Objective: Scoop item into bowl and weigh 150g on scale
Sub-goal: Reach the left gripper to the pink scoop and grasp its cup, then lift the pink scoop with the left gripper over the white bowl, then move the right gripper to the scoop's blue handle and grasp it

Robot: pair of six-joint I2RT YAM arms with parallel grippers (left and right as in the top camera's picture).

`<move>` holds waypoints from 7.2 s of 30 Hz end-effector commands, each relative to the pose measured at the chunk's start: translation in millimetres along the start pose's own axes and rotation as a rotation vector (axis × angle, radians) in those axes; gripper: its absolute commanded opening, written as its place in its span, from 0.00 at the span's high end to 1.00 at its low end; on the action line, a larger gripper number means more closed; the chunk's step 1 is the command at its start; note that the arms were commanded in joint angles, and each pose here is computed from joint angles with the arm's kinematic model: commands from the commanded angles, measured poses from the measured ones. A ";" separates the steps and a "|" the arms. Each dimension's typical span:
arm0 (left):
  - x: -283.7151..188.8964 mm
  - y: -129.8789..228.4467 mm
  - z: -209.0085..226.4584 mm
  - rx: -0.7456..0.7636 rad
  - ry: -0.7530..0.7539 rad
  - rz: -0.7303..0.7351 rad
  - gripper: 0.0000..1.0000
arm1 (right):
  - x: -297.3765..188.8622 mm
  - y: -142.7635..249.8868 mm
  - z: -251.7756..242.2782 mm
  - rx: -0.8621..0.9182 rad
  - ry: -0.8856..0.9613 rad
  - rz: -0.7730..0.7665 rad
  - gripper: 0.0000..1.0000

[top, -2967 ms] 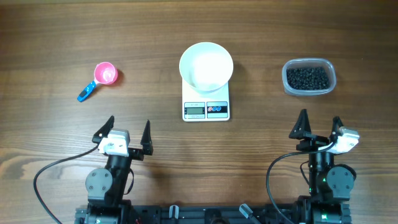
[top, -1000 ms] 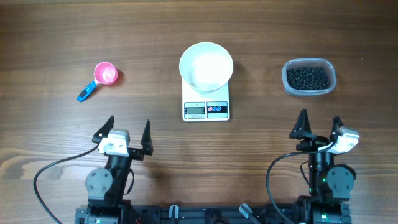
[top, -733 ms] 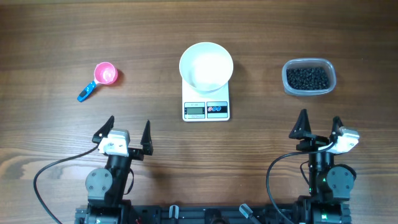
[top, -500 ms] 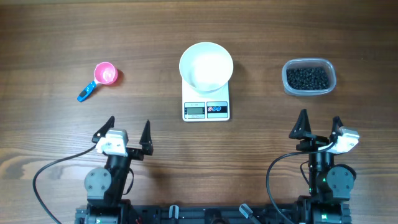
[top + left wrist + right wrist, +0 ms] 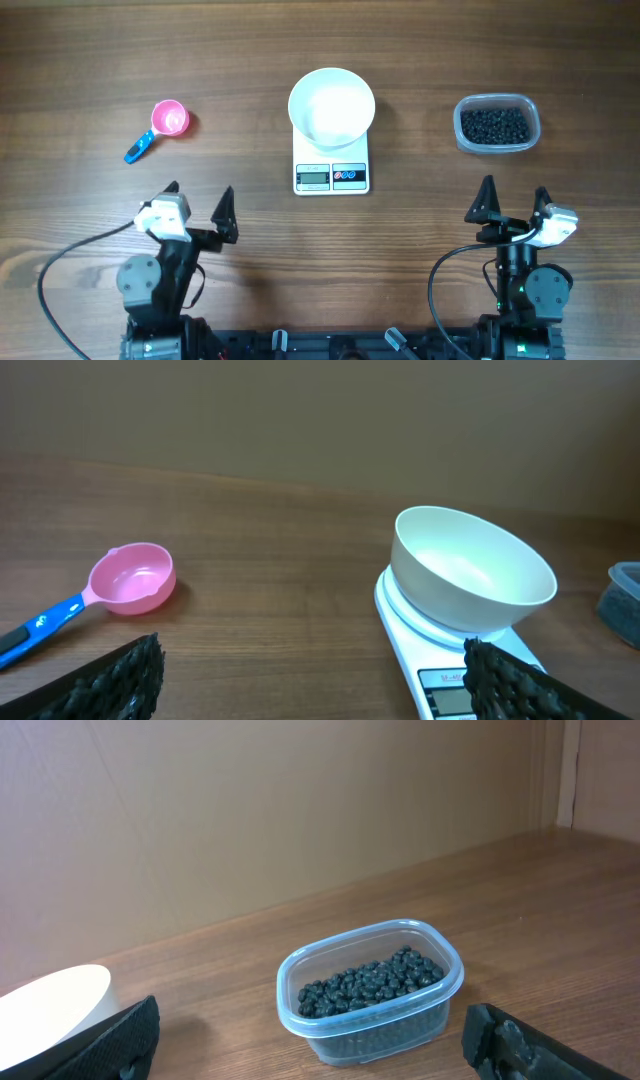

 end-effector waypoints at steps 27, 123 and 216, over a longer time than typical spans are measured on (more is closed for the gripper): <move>103.5 -73.5 76.3 -0.276 -0.190 0.573 0.00 | 0.4 0.3 -1.5 -0.018 0.015 0.001 0.00; 230.0 -65.1 158.4 -0.680 -0.219 0.252 0.96 | 0.4 0.3 -1.5 -0.018 0.015 0.001 0.00; 250.2 -29.8 -150.4 -1.988 -0.029 0.705 0.96 | 156.9 -89.1 269.2 0.096 -0.652 0.485 0.62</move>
Point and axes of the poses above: each gripper's point midway between its finger pads, its own x axis out along the fingers, its own z axis along the line the jaws close on, y = z × x, the point moved 6 cm from there along -x, back along the fingers, and after that the axes turned 13 degrees about -x, right-handed, at the moved point
